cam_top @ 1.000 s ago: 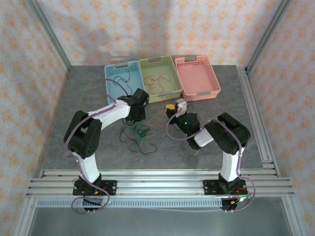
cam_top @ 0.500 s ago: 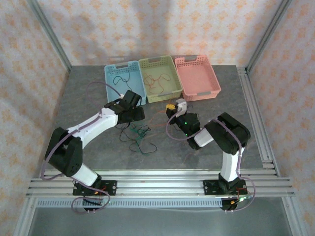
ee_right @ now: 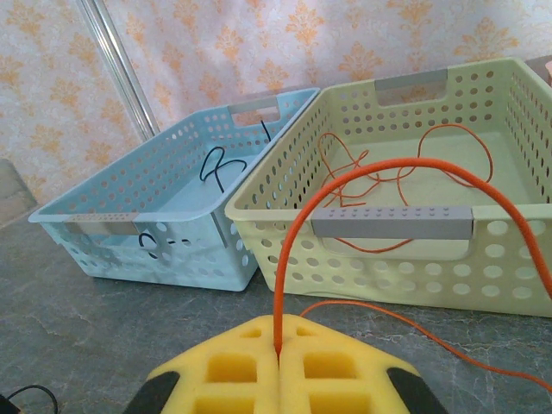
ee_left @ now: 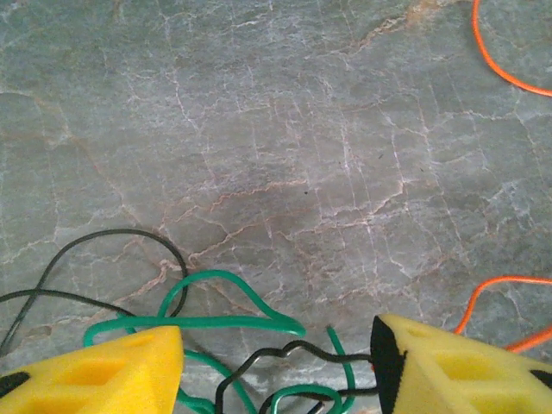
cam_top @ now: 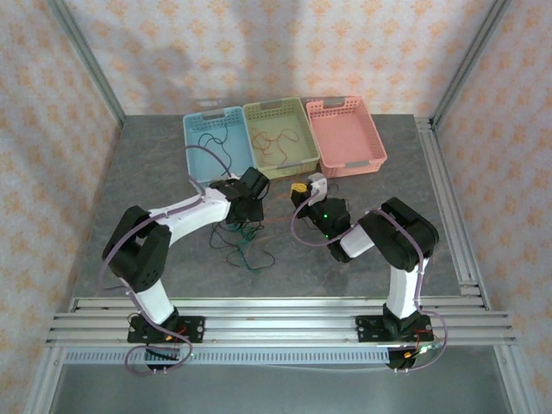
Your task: Untangle the cables
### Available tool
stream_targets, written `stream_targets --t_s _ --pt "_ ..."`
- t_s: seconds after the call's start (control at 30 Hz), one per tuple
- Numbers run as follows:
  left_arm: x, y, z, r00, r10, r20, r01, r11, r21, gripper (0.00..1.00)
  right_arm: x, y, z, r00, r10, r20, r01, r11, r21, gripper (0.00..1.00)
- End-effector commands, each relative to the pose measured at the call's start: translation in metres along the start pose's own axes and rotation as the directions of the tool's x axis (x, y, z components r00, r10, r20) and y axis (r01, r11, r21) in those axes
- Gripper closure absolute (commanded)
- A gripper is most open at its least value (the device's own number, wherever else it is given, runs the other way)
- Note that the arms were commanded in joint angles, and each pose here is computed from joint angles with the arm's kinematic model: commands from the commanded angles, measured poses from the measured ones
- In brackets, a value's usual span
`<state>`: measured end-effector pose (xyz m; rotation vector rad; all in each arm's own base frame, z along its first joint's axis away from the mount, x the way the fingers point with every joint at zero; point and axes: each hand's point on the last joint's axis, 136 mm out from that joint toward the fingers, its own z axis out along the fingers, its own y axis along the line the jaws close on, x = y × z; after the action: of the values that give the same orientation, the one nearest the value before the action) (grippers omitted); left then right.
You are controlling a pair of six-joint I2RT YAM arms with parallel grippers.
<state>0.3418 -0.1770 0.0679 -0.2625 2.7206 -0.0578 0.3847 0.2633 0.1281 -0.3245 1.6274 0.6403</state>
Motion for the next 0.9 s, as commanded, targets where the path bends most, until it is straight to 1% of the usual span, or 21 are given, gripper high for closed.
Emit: stream_targets --t_s 0.0,0.27,0.4,0.47,0.57,0.63,0.7,0.77,0.87 --pt "-0.008 0.0047 0.0026 1.0 -0.015 0.011 0.015 0.998 -0.057 0.46 -0.0192 0.0034 -0.0017 0.998 0.005 0.06 -0.004 1.0 -0.018 1.0" --pt "-0.0065 -0.0004 0.0056 1.0 0.004 -0.007 -0.004 0.999 -0.051 0.62 -0.0186 0.0039 -0.001 0.998 0.007 0.059 -0.006 1.0 -0.021 1.0" --pt "-0.0073 -0.0011 0.0049 1.0 0.003 -0.004 -0.004 0.999 -0.046 0.74 -0.0181 0.0033 -0.0015 0.998 0.007 0.058 -0.006 1.0 -0.019 1.0" --pt "-0.0068 0.0005 0.0037 1.0 0.006 -0.003 -0.006 0.999 -0.05 0.76 -0.0183 0.0038 -0.0018 0.998 0.005 0.058 -0.004 1.0 -0.022 1.0" --pt "-0.0058 0.0031 0.0019 1.0 0.011 -0.002 -0.011 0.998 -0.058 0.75 -0.0183 0.0037 -0.0012 0.998 0.007 0.058 -0.005 1.0 -0.021 1.0" --pt "-0.0058 0.0041 0.0 1.0 0.012 0.002 -0.012 0.998 -0.061 0.63 -0.0182 0.0042 -0.001 0.998 0.007 0.057 -0.005 1.0 -0.024 1.0" --pt "-0.0042 0.0046 0.0002 1.0 0.017 -0.002 -0.017 0.998 -0.064 0.56 -0.0183 0.0041 -0.0008 0.998 0.008 0.057 -0.006 1.0 -0.024 1.0" --pt "-0.0032 0.0026 -0.0001 1.0 0.024 -0.007 -0.025 0.998 -0.061 0.53 -0.0183 0.0041 -0.0008 0.998 0.008 0.058 -0.007 1.0 -0.023 1.0" --pt "-0.001 -0.0017 0.0026 0.999 0.046 -0.023 -0.048 0.997 -0.067 0.53 -0.0176 0.0041 -0.0007 0.998 0.008 0.056 -0.007 1.0 -0.024 1.0"
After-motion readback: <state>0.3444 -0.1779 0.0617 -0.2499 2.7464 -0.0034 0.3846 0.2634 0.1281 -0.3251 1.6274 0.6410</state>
